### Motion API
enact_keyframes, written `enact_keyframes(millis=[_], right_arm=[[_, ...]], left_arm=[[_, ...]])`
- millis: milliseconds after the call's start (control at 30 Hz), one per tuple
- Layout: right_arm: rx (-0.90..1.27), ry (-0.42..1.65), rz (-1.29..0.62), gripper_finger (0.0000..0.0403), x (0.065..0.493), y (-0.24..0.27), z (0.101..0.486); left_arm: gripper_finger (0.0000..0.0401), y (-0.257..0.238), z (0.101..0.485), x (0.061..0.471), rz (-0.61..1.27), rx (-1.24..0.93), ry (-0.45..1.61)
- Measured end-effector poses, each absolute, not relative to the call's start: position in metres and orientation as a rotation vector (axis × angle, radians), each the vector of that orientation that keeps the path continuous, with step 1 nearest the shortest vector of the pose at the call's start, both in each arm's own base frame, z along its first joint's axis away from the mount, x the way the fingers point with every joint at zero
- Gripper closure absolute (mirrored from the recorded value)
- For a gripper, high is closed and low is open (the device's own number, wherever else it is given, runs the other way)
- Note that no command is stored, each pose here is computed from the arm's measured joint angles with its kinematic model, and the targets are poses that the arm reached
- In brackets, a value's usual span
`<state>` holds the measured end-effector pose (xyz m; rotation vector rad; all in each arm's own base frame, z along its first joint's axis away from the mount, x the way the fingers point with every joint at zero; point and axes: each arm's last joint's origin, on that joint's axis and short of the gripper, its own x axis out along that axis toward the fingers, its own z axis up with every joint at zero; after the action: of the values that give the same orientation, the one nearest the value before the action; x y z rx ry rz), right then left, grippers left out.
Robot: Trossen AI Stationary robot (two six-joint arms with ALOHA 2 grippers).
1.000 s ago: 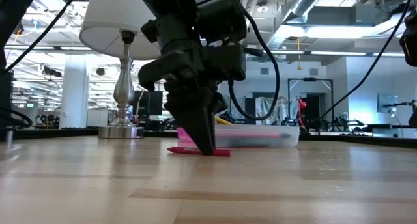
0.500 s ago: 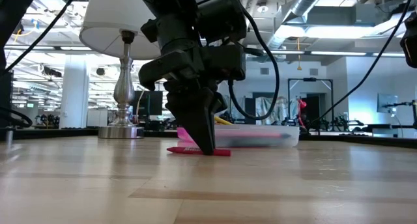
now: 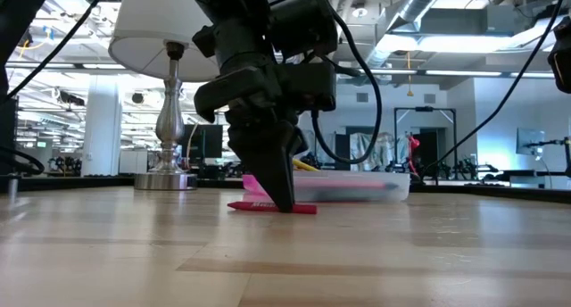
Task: Pick & place school supplies into a supply box
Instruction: Put the red crayon into the pink supply box
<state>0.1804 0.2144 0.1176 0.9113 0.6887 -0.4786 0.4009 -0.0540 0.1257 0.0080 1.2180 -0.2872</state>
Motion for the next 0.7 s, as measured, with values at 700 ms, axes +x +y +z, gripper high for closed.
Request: enact_keyframes(millis=[700], right_arm=[[0.872, 0.7, -0.461, 0.0278, 0.18, 0.214, 0.118]], left_arm=[[0.0397, -0.016, 0.204, 0.445, -0.027, 0.018, 0.992]])
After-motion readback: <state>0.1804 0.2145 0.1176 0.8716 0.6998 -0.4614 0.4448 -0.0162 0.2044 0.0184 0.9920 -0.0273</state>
